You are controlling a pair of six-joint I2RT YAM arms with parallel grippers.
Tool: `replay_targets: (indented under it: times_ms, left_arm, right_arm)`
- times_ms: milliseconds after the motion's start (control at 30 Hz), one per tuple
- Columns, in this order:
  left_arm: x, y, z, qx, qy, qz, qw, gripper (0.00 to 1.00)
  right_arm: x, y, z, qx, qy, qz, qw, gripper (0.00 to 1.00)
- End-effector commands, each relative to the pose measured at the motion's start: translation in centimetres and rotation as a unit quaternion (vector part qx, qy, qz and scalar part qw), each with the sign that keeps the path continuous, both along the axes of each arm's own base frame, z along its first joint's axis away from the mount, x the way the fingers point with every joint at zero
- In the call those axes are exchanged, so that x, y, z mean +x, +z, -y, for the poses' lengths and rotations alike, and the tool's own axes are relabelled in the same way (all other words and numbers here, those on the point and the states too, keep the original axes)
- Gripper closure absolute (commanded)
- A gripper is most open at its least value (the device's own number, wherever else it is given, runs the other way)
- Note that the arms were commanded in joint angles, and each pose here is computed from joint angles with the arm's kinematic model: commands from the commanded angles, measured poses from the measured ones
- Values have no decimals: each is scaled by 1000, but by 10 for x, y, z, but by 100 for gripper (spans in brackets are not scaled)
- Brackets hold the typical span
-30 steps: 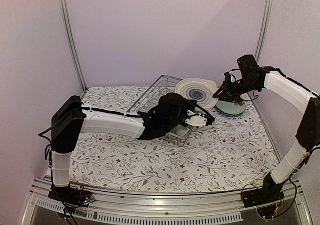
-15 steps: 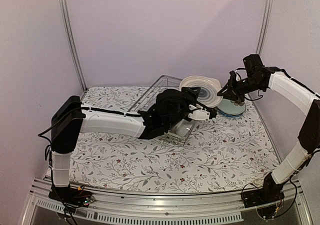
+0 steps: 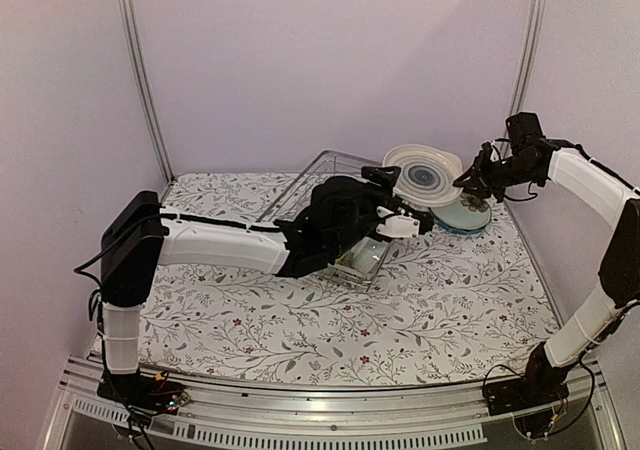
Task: Unload the mixed dishes from the dish rack
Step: Pass from the left arm to the right, then place the plate with another plate.
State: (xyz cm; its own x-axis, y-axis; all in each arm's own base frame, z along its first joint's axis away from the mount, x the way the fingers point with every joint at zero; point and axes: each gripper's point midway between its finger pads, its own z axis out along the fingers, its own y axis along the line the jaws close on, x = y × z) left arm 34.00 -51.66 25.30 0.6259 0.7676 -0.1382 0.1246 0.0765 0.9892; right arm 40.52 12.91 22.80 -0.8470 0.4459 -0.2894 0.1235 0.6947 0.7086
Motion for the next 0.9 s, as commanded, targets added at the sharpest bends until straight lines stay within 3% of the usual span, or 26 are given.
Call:
replay_targets:
  times_ms: [0,400,867]
  left_arm:
    - [-5,41,-8,-57,-4,-2,998,0]
    - [-5,62,-16,-91,-1,-8,996,0]
    - [-4,65,-18,-92,5,-6,996,0]
  right_arm:
    - [20,45,28,43,-42,90,994,100]
    - [46,15,129,2,-166,81,983,100]
    - [83,-42,145,-29,-166,45,985,100]
